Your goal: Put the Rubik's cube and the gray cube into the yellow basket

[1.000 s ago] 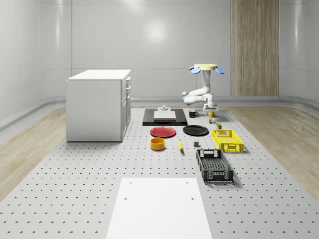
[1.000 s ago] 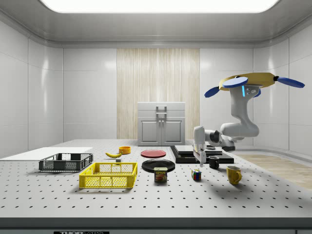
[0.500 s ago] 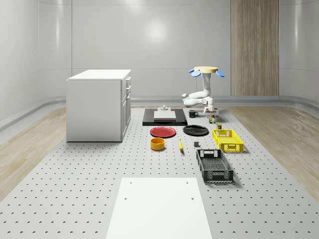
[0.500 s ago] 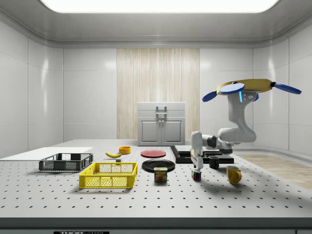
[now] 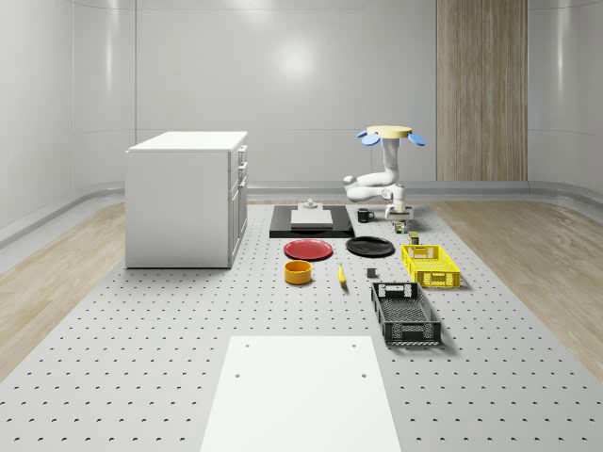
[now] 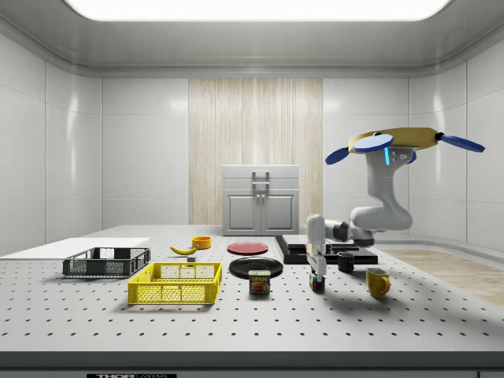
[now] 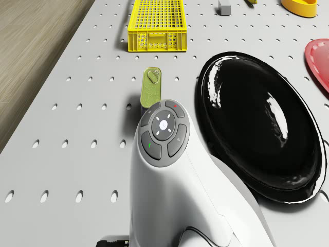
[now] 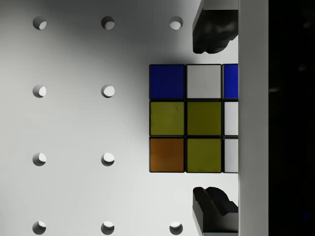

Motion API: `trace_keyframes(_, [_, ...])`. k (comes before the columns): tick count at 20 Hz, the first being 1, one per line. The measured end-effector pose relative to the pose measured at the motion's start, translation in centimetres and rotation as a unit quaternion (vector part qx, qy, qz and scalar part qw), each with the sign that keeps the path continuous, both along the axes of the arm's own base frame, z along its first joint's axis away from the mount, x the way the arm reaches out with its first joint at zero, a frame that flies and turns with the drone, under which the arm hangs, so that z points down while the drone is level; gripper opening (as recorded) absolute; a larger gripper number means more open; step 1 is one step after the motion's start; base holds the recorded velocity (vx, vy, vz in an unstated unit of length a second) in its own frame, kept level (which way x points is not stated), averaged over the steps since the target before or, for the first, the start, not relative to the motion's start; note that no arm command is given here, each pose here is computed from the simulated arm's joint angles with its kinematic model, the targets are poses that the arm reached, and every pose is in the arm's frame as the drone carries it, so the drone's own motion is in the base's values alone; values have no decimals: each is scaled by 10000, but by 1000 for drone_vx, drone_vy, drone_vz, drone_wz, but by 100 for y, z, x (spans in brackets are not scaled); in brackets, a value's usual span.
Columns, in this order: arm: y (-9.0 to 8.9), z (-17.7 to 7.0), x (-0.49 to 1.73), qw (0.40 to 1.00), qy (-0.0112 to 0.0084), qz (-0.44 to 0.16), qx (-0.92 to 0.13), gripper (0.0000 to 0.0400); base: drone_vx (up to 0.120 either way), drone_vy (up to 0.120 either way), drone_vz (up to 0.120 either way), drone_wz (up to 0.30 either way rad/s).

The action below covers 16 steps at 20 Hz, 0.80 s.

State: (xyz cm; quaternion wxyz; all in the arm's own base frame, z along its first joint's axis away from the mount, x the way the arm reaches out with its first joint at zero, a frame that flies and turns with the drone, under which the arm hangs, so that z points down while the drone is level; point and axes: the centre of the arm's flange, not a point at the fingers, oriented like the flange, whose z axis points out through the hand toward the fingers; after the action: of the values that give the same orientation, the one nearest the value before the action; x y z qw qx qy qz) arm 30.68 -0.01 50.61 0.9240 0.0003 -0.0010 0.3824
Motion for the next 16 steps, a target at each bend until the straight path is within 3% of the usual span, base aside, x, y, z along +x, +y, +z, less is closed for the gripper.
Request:
trace_keyframes(14, [1,149,0,10000,0,1,0,400,0,0,0,0])
trace_keyframes(16, [1,156,0,10000,0,2,0,375,0,0,0,0])
